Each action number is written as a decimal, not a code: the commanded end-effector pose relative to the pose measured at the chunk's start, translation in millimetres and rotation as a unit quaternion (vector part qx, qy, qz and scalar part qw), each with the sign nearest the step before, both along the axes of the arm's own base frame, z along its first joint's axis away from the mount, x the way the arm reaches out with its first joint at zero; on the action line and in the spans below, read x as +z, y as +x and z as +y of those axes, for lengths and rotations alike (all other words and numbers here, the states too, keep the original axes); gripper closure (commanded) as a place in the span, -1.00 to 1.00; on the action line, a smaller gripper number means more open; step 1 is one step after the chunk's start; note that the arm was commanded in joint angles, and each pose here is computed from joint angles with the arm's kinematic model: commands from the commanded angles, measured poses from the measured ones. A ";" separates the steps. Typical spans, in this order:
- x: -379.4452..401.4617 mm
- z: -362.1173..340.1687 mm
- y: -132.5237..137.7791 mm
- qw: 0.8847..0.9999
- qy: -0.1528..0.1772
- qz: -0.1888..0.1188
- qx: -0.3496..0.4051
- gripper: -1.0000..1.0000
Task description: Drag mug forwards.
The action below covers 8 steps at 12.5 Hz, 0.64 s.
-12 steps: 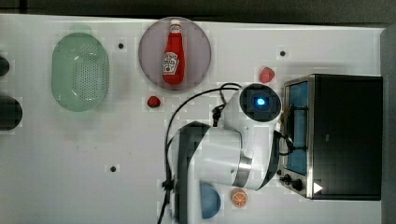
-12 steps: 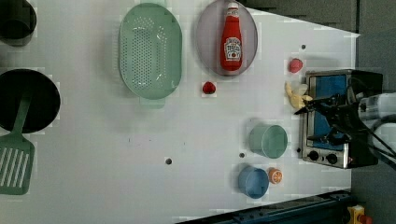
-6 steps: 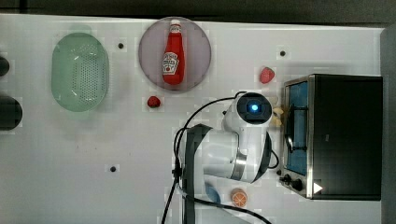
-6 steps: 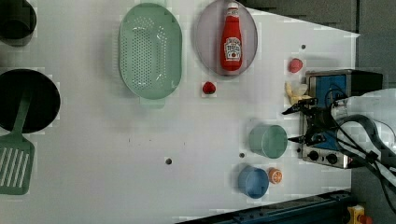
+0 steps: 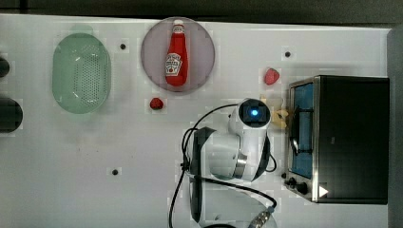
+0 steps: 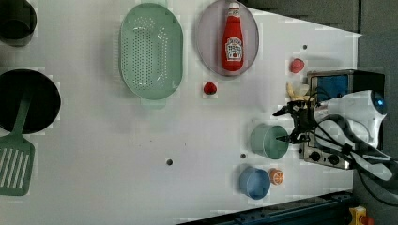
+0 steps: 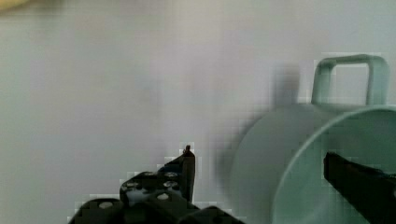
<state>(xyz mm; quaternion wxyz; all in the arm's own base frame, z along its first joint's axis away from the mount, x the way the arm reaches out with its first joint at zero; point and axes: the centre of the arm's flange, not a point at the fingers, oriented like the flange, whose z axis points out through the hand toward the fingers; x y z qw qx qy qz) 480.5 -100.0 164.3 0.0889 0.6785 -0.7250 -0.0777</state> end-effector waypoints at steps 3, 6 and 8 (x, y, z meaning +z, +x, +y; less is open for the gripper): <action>6.2 10.6 2.6 0.999 -0.007 -0.042 -0.012 0.05; 8.5 11.8 6.9 0.999 -0.007 -0.046 -0.010 0.65; 10.0 13.0 14.7 0.999 -0.008 -0.052 -0.007 0.65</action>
